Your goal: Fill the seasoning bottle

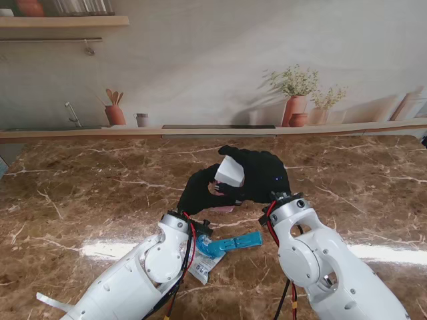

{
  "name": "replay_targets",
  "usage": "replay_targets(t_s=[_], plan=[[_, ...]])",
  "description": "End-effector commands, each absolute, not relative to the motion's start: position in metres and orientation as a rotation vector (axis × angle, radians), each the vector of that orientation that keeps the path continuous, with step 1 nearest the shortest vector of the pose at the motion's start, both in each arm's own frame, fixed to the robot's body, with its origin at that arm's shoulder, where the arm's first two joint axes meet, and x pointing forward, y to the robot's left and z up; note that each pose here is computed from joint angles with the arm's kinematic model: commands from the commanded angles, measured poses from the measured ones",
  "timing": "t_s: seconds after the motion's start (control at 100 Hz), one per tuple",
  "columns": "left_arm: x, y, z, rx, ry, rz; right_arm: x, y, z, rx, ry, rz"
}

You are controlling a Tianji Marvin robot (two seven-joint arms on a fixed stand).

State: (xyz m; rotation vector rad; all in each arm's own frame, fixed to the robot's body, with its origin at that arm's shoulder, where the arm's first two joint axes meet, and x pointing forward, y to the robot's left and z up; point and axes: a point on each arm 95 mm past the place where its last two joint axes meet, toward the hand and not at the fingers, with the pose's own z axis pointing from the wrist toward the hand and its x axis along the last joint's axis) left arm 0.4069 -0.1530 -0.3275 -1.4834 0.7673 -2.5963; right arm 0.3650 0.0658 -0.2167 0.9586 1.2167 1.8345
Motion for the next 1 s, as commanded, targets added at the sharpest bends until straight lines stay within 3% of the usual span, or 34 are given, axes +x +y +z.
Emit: replay_targets(t_s=[0.0,0.99], plan=[[0.407,-0.156,-0.322,-1.468,0.750,-2.616,0.365,0.066,-0.218,0.977,1.235,1.824],[0.406,-0.154,-0.321,-1.462,0.751,-2.615,0.361,0.055,-0.197,0.934,1.252,1.827]])
